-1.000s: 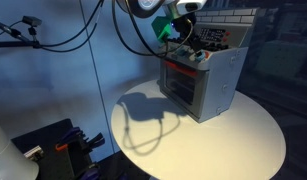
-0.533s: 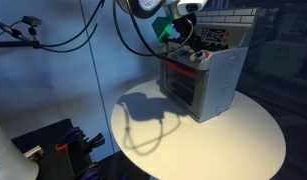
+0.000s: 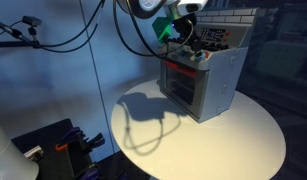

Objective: Twist the knob on the stove

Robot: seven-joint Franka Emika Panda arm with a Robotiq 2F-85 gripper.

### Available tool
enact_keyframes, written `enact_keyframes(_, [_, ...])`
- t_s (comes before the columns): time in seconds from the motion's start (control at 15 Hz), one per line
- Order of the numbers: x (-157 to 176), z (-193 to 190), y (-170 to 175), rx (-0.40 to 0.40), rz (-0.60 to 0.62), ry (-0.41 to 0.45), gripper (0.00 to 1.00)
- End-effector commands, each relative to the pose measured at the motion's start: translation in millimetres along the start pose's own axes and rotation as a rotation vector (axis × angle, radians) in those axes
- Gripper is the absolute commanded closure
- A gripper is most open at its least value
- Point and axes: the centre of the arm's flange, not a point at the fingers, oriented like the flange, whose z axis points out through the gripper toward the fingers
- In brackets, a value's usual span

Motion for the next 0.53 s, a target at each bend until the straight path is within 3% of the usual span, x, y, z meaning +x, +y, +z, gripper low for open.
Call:
enact_keyframes(0.0, [11.5,2.1,1.3,0.016,-0.002,0.017,0.51])
enact_keyframes(0.47, [13.7,2.4,3.5,0.014,0.003,0.018,0.49])
